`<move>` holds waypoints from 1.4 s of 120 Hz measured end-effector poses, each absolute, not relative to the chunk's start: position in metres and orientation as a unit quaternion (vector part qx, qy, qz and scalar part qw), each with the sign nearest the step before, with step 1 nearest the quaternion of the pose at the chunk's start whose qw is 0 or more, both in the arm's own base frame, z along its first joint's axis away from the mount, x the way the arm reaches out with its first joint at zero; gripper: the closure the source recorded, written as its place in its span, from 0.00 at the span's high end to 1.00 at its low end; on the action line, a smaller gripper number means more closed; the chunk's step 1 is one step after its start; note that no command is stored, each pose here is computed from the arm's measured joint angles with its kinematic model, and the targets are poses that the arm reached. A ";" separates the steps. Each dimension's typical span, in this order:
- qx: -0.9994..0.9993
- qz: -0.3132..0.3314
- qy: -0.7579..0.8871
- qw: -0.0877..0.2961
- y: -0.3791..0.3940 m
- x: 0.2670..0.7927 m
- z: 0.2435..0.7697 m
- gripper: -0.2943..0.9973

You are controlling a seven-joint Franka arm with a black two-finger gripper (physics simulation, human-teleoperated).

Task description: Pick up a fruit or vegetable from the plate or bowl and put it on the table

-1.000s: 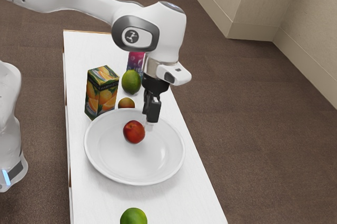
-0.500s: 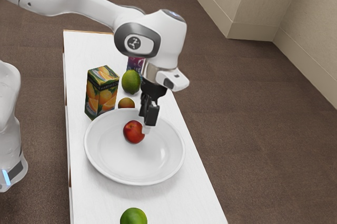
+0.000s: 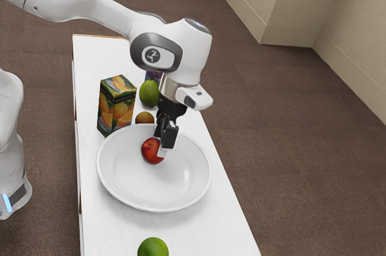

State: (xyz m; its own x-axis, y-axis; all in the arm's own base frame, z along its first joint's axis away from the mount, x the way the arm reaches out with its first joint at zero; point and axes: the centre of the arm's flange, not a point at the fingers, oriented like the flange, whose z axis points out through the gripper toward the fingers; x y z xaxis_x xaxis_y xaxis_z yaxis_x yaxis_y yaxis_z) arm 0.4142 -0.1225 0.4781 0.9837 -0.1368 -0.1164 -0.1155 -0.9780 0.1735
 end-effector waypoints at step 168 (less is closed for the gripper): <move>0.992 -0.092 -0.060 0.063 -0.114 0.416 0.444 0.53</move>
